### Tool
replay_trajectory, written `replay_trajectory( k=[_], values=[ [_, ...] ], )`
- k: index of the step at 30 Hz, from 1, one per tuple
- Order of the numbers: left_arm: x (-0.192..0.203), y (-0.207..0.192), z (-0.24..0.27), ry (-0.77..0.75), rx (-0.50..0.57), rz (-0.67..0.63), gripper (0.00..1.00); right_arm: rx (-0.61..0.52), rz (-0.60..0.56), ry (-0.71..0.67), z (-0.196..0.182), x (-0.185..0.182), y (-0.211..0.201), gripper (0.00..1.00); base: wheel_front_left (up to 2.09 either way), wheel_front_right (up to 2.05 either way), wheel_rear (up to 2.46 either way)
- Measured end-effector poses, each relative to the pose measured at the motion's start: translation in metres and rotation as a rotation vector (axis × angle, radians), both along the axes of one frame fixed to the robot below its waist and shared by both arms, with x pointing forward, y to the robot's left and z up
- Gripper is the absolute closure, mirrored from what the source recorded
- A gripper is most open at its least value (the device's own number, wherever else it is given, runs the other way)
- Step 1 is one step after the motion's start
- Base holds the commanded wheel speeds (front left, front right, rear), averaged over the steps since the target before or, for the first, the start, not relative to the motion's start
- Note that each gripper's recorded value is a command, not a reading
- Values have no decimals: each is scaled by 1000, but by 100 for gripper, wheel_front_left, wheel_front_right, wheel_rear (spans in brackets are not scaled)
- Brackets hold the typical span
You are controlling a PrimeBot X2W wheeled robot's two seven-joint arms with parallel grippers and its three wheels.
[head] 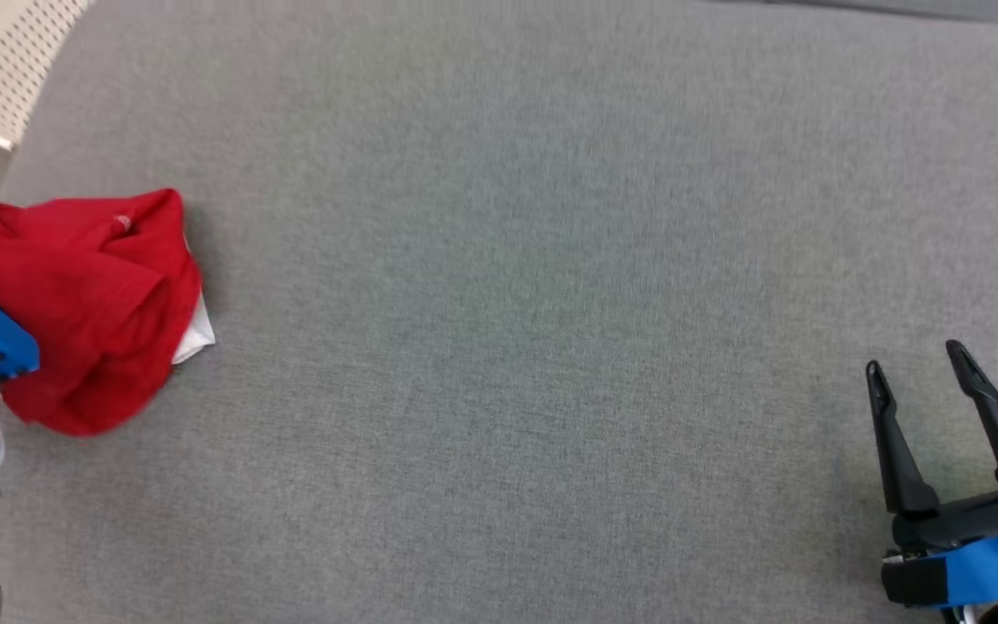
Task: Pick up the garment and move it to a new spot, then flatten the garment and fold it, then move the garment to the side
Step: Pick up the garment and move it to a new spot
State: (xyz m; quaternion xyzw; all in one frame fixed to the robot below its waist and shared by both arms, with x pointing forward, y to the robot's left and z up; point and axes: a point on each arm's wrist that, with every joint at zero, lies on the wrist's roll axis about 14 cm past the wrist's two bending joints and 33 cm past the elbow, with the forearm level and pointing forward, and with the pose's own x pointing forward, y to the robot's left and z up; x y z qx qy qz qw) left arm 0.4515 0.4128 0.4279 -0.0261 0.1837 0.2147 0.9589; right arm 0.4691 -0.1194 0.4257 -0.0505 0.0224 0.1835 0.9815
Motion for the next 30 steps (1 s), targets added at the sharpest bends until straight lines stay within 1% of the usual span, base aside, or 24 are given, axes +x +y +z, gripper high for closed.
replay_trajectory(
  k=[3,6,9,12,16,22,27,30],
  values=[
    [7,0,39,-121,46,-24,100,22,-1,-25,15,-4,5,0,0,0,0],
    [15,-9,81,-237,92,-78,100,51,-8,-50,31,-11,11,0,0,0,0],
    [24,-29,125,-345,131,-154,100,73,-20,-70,45,-22,12,0,0,0,0],
    [33,-58,161,-426,144,-239,100,89,-49,-83,56,-34,6,0,0,0,0],
    [44,-120,188,-498,120,-391,100,95,-103,-102,67,-50,-10,0,0,0,0],
    [49,-232,204,-551,36,-632,100,91,-219,-124,78,-75,-48,0,0,0,0],
    [44,-317,195,-532,-76,-808,100,83,-323,-133,82,-95,-80,0,0,0,0],
    [39,-366,179,-490,-143,-909,100,75,-379,-128,81,-107,-97,0,0,0,0]
  ],
)
